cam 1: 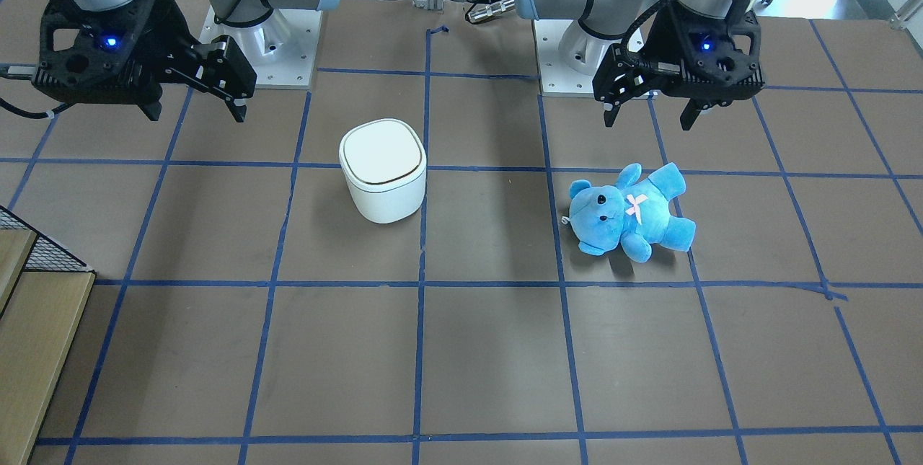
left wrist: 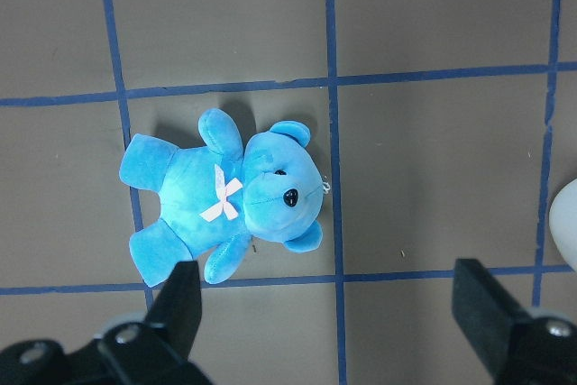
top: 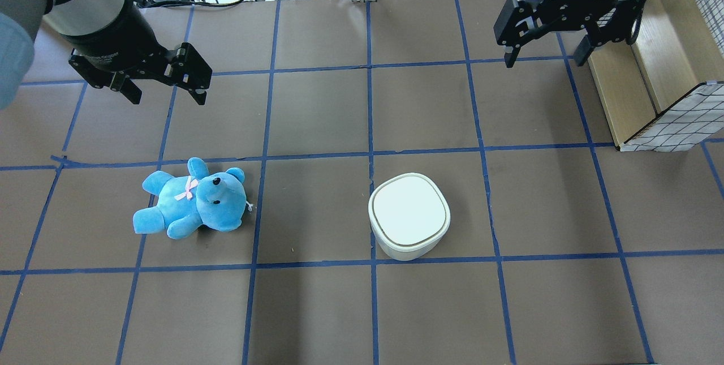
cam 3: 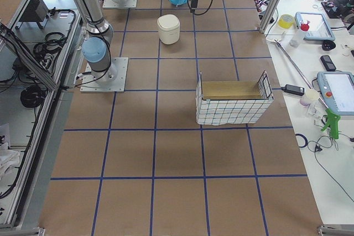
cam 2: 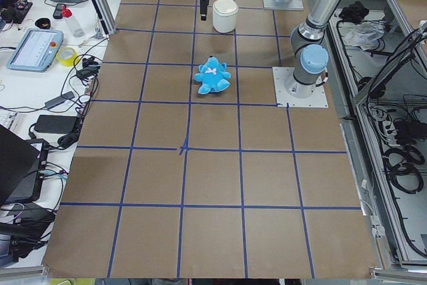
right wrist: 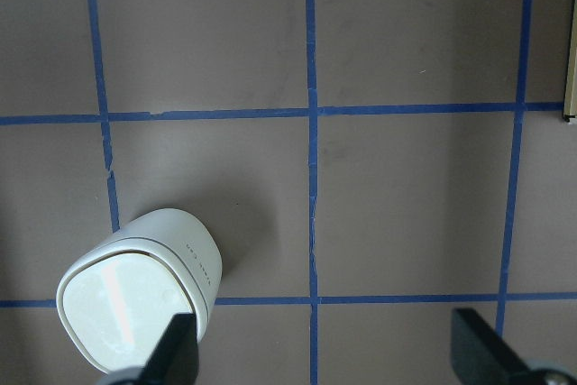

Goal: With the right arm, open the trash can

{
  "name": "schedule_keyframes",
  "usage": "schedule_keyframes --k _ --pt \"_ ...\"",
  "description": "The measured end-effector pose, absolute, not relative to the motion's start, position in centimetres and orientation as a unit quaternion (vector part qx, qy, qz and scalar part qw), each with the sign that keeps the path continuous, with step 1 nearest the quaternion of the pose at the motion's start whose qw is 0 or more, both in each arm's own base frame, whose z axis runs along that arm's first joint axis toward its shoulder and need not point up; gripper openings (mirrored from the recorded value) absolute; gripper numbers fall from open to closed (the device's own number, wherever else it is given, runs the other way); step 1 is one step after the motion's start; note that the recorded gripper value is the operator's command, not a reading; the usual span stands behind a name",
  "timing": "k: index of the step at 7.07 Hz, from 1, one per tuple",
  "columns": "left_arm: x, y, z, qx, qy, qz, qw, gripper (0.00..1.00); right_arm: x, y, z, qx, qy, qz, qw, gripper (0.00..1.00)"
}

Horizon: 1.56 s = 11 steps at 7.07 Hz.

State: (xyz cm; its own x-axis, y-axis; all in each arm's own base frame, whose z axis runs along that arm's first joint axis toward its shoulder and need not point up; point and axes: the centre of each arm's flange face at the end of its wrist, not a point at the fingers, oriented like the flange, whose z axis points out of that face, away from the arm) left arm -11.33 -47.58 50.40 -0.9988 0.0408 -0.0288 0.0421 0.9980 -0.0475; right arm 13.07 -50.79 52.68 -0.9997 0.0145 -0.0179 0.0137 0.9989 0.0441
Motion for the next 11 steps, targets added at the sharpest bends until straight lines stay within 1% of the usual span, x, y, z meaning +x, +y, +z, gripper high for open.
schedule_keyframes --k 1,2,3,4,5,8,11 --pt "-11.3 -47.6 50.4 0.021 0.999 -0.024 0.014 1.00 13.1 -50.8 52.7 0.007 1.000 0.023 0.009 0.89" --pt "-11.3 -47.6 50.4 0.021 0.999 -0.024 0.014 1.00 13.2 -50.7 52.7 0.010 1.000 0.023 0.010 0.69" --pt "-11.3 -47.6 50.4 0.021 0.999 -0.024 0.014 1.00 13.5 -50.6 52.8 0.017 1.000 0.022 0.011 0.38" --pt "-11.3 -47.6 50.4 0.021 0.999 -0.024 0.014 1.00 14.2 -50.4 52.9 0.026 0.999 0.022 0.011 0.08" --pt "-11.3 -47.6 50.4 0.021 0.999 -0.024 0.014 1.00 15.8 -50.0 52.9 0.042 0.999 0.022 0.011 0.00" --pt "-11.3 -47.6 50.4 0.021 0.999 -0.024 0.014 1.00 23.7 -47.3 52.1 0.109 0.993 0.034 0.023 0.00" --pt "-11.3 -47.6 50.4 0.021 0.999 -0.024 0.014 1.00 26.5 -45.3 49.3 0.126 0.990 0.059 0.034 0.00"
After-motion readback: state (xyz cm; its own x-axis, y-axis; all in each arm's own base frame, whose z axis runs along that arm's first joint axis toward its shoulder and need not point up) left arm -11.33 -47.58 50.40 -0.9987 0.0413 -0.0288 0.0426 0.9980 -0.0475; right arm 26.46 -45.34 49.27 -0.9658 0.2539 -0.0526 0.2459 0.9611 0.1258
